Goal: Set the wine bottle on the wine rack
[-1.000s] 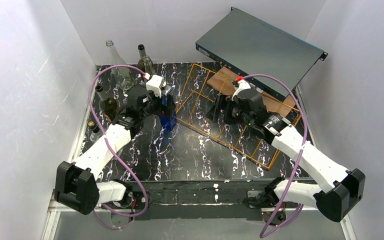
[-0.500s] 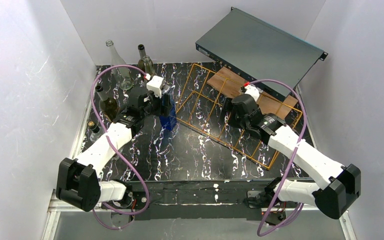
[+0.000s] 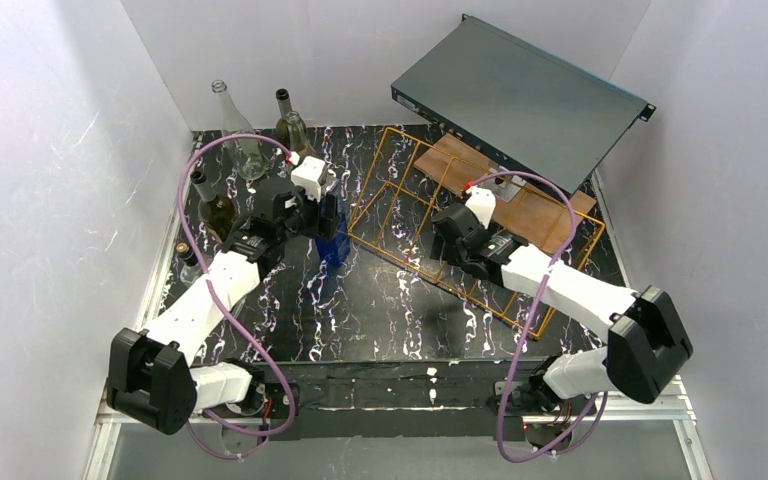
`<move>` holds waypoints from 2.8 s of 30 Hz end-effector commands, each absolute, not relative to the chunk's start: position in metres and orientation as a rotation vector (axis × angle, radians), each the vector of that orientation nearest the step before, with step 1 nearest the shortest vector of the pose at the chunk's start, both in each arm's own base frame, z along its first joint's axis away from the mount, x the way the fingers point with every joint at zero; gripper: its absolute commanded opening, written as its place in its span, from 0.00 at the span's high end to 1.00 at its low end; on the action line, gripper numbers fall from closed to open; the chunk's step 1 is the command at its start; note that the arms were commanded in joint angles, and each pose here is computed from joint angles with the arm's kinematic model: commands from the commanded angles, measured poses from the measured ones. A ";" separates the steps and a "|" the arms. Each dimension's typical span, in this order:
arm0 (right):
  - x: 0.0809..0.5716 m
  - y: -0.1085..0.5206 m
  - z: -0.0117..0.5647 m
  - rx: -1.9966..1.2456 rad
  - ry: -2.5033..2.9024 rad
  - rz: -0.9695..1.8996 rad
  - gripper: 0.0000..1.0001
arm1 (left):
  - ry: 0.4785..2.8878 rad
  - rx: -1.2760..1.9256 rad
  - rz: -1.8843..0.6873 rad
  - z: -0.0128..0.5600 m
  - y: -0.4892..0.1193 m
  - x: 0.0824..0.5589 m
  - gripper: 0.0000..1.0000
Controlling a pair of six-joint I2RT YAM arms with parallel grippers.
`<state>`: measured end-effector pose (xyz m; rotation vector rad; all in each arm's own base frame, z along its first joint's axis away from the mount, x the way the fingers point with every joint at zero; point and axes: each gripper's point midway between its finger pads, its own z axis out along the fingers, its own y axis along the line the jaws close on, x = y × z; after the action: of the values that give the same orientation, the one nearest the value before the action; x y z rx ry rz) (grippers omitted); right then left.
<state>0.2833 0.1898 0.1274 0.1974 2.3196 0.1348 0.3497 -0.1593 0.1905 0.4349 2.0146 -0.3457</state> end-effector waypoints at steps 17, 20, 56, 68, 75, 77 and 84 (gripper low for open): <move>0.293 0.210 0.076 0.241 2.229 0.036 0.51 | 1.897 0.462 -0.323 0.234 -0.149 0.330 1.00; 0.291 0.210 0.067 0.239 2.222 0.017 0.57 | 1.889 0.454 -0.313 0.237 -0.146 0.329 1.00; 0.209 0.213 0.041 0.161 2.208 0.077 0.99 | 1.837 0.361 -0.193 0.253 -0.120 0.325 1.00; 0.213 0.228 0.068 -0.032 2.196 0.051 0.59 | 1.828 0.391 -0.117 0.263 -0.110 0.323 1.00; 0.216 0.245 0.100 -0.147 2.179 0.101 0.50 | 1.859 0.399 -0.105 0.284 -0.102 0.308 1.00; 0.218 0.246 0.107 -0.183 2.163 0.098 0.45 | 1.876 0.398 -0.132 0.293 -0.105 0.305 1.00; 0.224 0.231 0.111 -0.066 2.125 0.105 0.42 | 2.001 0.381 -0.330 0.299 -0.133 0.297 1.00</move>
<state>0.2176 0.2402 0.0994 -0.1331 2.1710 0.1034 0.2918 -0.1106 0.2525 0.4245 2.0931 -0.1771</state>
